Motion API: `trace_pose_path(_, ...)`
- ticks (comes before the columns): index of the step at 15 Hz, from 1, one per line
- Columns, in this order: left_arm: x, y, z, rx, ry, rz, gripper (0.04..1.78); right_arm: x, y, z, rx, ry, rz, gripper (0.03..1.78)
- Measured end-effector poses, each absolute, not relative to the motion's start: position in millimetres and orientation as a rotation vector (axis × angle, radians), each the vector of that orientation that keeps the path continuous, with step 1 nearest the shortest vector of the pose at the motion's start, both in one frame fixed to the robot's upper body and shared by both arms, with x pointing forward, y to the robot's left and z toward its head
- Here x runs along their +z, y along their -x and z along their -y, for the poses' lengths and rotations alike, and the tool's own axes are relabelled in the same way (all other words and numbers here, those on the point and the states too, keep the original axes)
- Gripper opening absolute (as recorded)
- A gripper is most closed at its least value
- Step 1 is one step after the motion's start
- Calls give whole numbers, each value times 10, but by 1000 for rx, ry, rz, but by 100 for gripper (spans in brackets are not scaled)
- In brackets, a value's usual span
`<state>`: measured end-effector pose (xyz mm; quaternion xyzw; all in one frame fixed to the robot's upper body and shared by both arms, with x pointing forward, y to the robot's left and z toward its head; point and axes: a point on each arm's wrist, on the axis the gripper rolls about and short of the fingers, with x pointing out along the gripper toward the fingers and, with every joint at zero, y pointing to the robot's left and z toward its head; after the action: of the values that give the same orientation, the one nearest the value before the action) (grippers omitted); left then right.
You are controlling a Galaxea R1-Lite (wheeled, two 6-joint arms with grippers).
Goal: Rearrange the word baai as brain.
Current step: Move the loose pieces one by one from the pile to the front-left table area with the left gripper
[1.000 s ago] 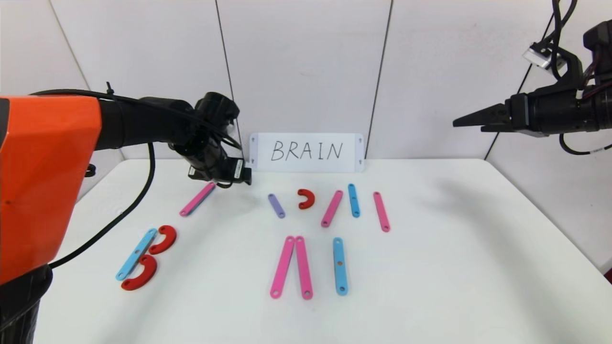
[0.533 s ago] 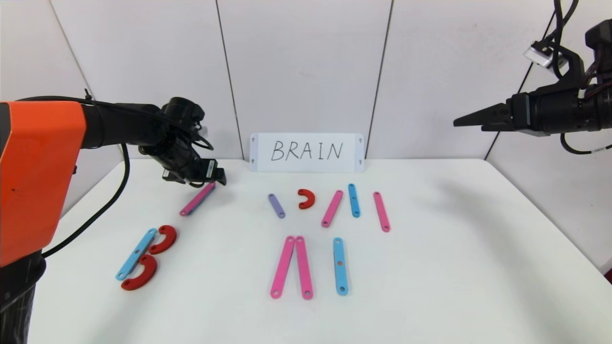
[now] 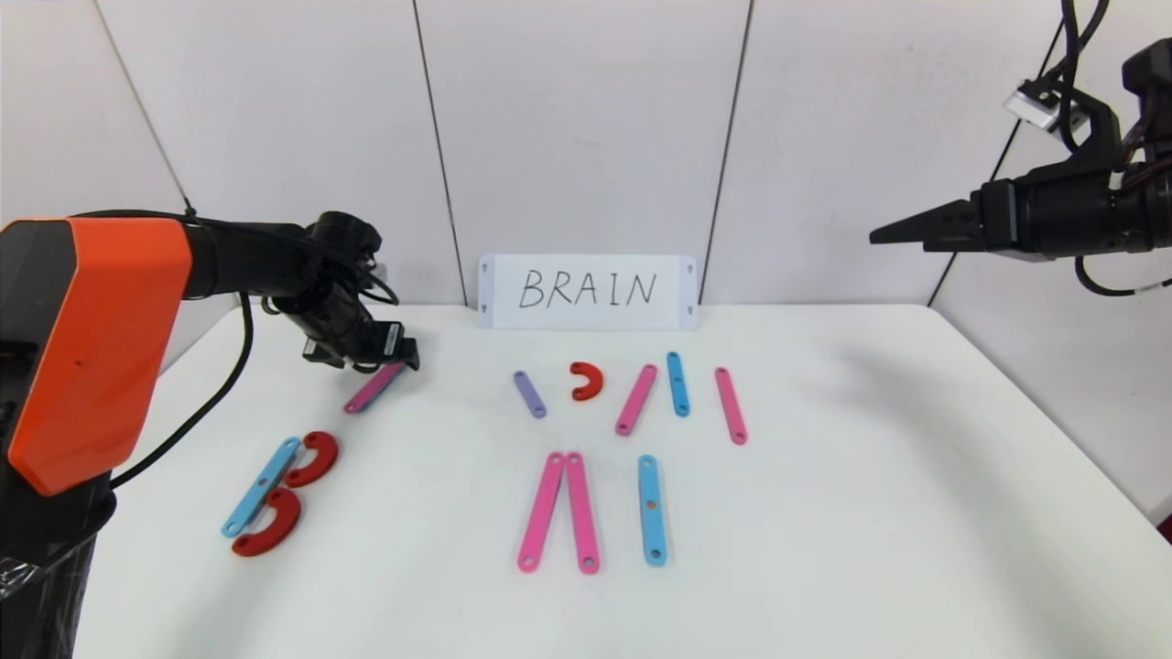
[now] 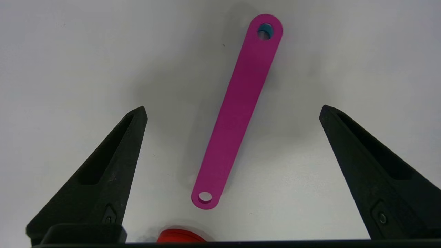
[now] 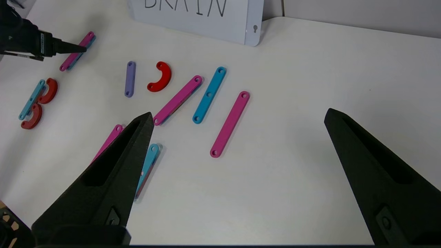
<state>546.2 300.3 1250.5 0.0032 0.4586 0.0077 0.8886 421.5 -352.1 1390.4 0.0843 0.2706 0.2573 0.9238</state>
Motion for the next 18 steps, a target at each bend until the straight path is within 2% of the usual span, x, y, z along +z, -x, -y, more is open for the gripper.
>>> trace_pose_path(2,12445,-5488,-3010,19,-8,-962,165,13907,-4212,3521,528,-173,-554,173)
trace_pose_path(4,12386,-5511,-3007,19,-10,-970,145,13910,-4208,3523,528,-173,-554,173)
trace_pose_path(5,12365,-5517,-3008,20,-10,-974,132,13911,-4207,3523,528,-172,-554,173)
trace_pose_path(9,12305,-5534,-3005,21,-13,-986,59,13909,-4207,3522,528,-172,-554,173)
trace_pose_path(11,12299,-5536,-3010,23,-14,-987,35,13907,-4207,3522,528,-172,-554,174)
trace_pose_path(12,12300,-5534,-3013,24,-14,-988,31,13905,-4207,3522,528,-172,-555,174)
trace_pose_path(18,12360,-5484,-3014,28,-8,-996,30,13904,-4207,3520,531,-166,-554,174)
